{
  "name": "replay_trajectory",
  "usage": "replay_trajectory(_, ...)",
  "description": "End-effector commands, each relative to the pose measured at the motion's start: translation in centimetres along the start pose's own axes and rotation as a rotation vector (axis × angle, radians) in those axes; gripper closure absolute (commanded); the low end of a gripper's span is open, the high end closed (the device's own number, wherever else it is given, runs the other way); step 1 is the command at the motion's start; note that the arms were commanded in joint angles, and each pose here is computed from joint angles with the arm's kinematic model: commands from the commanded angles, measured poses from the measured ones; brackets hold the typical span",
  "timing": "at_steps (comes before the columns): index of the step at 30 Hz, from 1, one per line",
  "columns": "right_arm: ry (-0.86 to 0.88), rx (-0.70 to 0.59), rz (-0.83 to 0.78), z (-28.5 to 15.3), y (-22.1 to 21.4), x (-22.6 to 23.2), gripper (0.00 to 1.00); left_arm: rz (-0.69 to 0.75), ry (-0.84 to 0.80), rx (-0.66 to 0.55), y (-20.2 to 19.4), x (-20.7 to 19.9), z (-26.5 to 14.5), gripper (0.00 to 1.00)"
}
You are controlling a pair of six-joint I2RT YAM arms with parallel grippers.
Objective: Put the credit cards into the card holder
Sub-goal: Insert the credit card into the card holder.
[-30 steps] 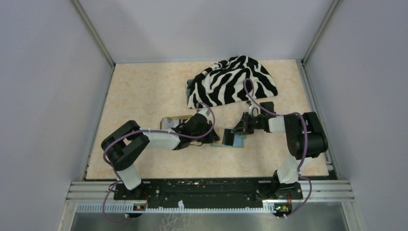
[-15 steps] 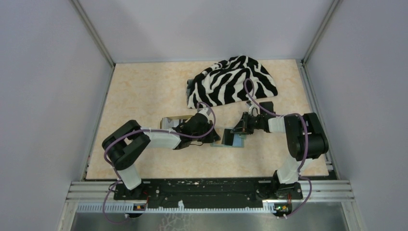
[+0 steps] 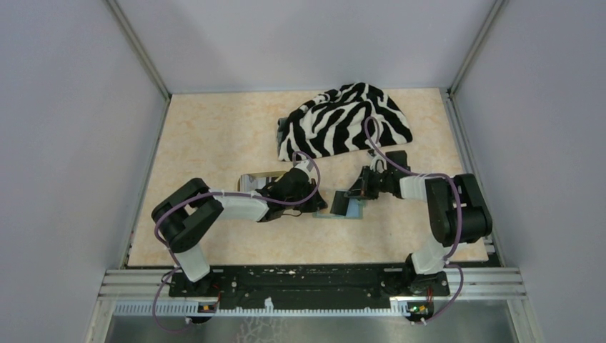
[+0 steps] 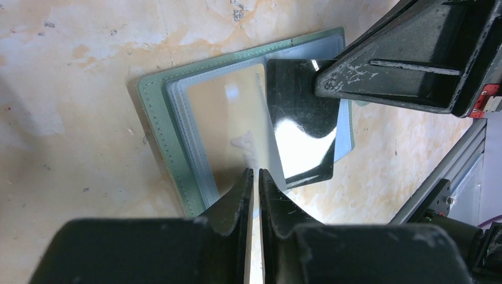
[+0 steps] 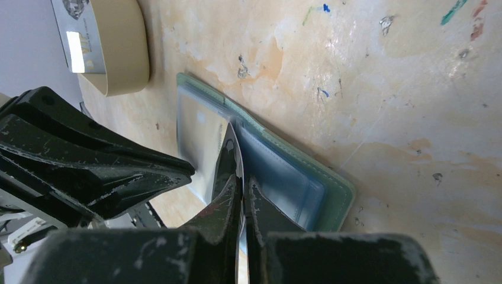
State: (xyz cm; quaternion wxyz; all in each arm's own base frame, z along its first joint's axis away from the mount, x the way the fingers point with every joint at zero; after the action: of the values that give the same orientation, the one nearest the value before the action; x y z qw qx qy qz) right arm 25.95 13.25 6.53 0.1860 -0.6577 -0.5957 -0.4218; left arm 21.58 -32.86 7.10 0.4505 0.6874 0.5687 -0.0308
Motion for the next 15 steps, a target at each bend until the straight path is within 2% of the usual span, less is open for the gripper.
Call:
replay_trajectory(1,-0.03,0.03,-0.016,0.9,-0.5,-0.2,1.0,0.019,0.035,0.043,-0.9,0.9,0.2,0.87)
replay_trajectory(15,0.006,0.087,-0.03,2.1,-0.4,0.5,1.0,0.023,0.017,0.047,-0.8,0.6,0.3,0.86)
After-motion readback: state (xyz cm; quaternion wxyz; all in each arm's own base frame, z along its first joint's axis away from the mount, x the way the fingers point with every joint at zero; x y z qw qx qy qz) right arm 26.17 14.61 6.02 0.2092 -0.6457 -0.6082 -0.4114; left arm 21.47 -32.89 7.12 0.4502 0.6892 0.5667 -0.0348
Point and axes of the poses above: each gripper's point midway between its finger pads, its own z axis out along the fingers, its own x axis along the line the jaws close on, y = z × x, the point moved 6 cm from there along -z, back along the fingers, and after that the axes turned 5 degrees about z, right-handed, at the moved point
